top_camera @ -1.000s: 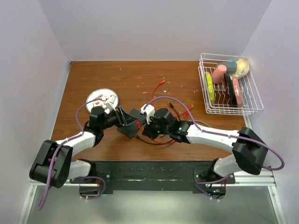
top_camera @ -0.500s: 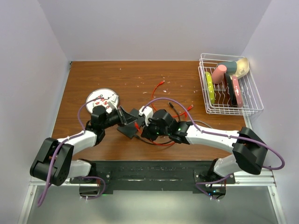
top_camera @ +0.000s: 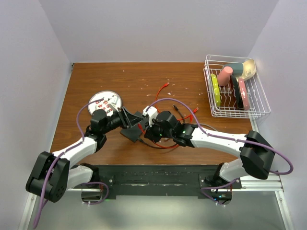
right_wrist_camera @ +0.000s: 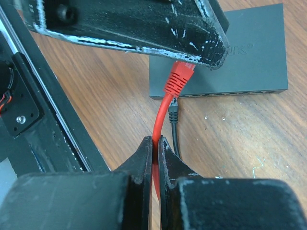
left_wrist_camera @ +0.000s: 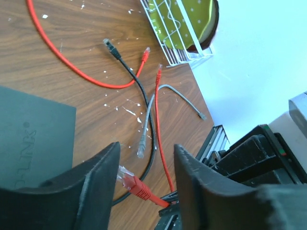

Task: Insert the plug into the switch port

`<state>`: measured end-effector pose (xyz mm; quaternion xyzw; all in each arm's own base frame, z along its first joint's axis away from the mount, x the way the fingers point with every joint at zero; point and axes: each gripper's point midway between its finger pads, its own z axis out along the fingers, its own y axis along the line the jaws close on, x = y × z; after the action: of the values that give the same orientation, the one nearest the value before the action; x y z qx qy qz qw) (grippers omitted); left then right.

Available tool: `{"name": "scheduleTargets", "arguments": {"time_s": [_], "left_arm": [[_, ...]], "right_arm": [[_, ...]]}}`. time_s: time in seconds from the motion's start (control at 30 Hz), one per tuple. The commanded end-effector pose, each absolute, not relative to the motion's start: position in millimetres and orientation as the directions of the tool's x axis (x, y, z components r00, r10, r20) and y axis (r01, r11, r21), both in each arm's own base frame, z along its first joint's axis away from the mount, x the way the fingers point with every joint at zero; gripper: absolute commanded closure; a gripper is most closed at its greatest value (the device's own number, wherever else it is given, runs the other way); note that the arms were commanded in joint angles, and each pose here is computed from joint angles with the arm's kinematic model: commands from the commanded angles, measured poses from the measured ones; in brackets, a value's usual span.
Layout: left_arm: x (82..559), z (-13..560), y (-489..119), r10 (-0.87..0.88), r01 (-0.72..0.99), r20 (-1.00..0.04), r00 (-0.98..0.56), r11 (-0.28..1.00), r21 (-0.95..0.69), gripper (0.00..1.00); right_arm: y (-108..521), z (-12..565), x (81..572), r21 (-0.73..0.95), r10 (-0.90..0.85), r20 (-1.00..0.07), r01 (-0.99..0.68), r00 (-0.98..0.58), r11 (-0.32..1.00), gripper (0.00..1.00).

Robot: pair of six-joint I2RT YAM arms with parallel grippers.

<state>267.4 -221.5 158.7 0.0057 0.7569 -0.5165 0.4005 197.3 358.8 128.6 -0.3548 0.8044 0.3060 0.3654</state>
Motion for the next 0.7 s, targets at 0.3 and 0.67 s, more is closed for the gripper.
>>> {"name": "scheduleTargets", "arguments": {"time_s": [0.3, 0.67], "left_arm": [[271.9, 162.3, -219.7, -0.426, 0.409, -0.622, -0.657, 0.491, -0.769, 0.58], [259.1, 176.4, -248.2, -0.378, 0.485, -0.632, -0.677, 0.418, -0.768, 1.0]], "right_arm": [[361.7, 169.7, 201.5, 0.235, -0.257, -0.864, -0.797, -0.434, 0.556, 1.0], [360.4, 167.1, 212.2, 0.229, -0.237, -0.861, -0.759, -0.45, 0.61, 0.97]]}}
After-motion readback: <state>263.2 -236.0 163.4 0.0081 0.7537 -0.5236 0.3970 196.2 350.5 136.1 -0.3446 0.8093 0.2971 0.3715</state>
